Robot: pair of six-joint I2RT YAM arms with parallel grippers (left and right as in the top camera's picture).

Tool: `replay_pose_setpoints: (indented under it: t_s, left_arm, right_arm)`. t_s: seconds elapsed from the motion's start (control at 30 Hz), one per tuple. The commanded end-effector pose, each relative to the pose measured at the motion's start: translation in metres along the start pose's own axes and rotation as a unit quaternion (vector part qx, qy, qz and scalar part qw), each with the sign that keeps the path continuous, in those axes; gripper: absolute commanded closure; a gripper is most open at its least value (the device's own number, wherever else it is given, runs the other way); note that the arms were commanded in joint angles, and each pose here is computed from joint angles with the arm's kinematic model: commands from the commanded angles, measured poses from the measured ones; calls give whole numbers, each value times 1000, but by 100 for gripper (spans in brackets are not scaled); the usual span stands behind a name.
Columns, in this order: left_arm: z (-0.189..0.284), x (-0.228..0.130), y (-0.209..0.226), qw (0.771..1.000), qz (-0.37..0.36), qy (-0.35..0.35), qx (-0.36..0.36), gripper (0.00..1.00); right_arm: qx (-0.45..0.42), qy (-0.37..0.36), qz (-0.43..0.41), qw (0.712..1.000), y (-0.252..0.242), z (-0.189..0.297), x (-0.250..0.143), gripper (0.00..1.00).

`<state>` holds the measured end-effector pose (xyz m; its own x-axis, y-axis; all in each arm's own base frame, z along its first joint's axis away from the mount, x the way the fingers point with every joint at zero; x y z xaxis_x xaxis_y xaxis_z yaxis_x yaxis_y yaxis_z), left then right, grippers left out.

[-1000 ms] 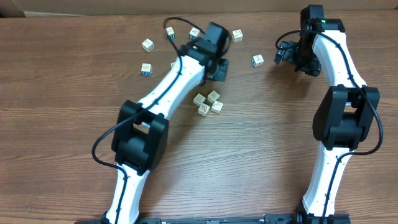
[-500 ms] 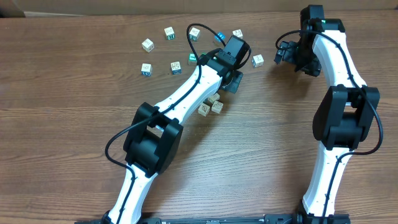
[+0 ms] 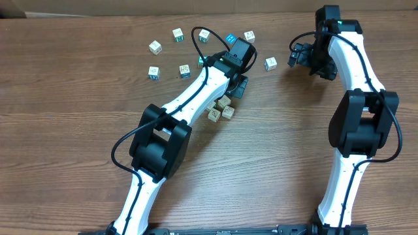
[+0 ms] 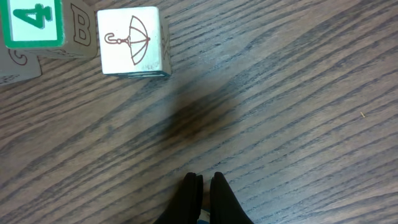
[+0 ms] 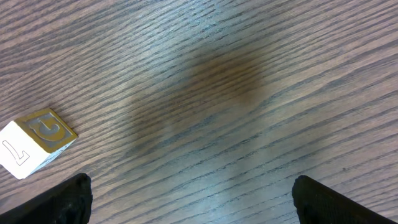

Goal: Form a circle

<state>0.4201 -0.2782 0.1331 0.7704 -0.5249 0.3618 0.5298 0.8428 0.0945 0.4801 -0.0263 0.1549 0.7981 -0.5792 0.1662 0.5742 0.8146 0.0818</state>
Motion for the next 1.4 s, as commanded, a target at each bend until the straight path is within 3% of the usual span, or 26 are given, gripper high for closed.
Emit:
replay_pose_setpoints:
  t_s: [0.0, 1.37]
  left_arm:
    - [-8, -2, 3, 1000, 12, 9, 6, 96]
    - [-8, -14, 0, 999, 8, 49, -2, 96]
  right_arm:
    - [12, -21, -3, 1000, 2, 17, 5, 0]
    - [12, -21, -3, 1000, 2, 17, 5, 0]
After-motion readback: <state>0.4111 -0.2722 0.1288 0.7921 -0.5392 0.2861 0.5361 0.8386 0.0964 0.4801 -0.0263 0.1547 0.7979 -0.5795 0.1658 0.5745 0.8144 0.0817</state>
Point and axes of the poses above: each gripper's point midway between its finger pads, its own z axis back along the fingers, its own y axis along the line the jaws close on, x = y × z, the point moved 10 cm from there along z, back along the fingers, and after that the axes turned 12 degrees about -z, right-handed, at the moved point
